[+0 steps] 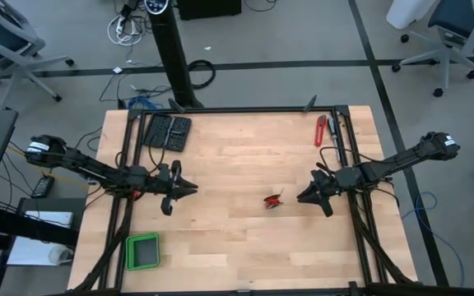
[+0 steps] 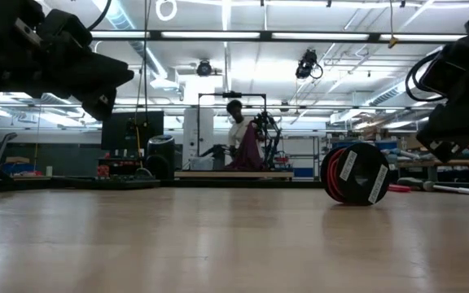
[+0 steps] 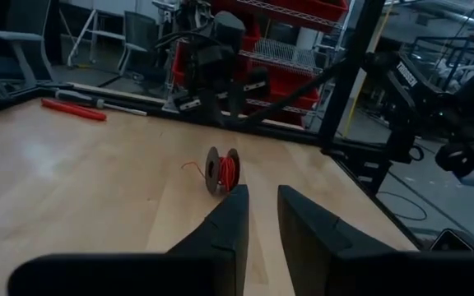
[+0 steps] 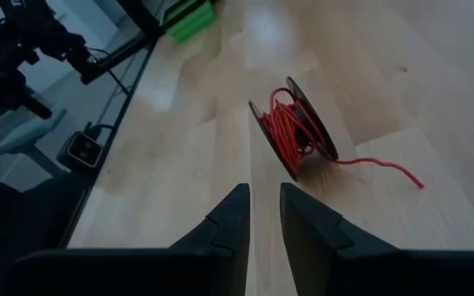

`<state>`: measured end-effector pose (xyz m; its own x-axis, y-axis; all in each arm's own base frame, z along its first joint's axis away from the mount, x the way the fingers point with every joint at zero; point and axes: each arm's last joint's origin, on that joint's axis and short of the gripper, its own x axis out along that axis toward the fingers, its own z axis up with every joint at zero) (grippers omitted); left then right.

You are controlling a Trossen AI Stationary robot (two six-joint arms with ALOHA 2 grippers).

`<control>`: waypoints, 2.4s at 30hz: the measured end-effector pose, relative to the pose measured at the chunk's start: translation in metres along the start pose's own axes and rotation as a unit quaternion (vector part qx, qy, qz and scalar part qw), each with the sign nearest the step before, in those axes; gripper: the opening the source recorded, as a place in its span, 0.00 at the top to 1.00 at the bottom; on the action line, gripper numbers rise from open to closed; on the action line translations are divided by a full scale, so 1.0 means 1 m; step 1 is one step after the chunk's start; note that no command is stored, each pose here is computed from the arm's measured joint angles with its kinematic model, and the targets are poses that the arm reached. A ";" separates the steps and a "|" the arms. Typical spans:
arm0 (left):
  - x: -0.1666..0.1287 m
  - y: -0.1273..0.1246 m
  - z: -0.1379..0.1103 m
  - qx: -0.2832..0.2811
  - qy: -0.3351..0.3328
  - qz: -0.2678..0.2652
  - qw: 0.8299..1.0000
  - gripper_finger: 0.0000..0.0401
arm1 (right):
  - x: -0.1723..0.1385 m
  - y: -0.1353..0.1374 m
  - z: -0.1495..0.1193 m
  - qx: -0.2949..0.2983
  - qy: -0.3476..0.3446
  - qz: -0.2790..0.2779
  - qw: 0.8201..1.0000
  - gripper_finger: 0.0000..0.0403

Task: Coil cords
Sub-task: Return to Home Position

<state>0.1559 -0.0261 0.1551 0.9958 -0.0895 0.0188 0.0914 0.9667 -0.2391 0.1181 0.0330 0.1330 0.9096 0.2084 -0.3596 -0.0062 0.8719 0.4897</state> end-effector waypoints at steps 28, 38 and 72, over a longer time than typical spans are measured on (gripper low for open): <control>-0.047 0.003 0.008 0.004 0.041 0.011 0.999 0.82 | -0.036 0.012 0.022 0.011 -0.169 0.108 0.980 0.83; -0.059 0.003 0.013 0.000 0.006 -0.001 1.000 0.82 | -0.036 0.010 0.022 0.011 -0.165 0.101 0.981 0.83; -0.060 0.005 0.016 -0.001 -0.012 0.008 1.000 0.82 | -0.036 0.005 0.026 0.017 -0.189 0.078 0.979 0.83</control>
<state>0.0964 -0.0122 0.1687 0.9969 -0.0685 0.0382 0.0757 0.9675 -0.2411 0.0958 0.0181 0.1689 0.9876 0.1524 0.0379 -0.1484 0.8262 0.5434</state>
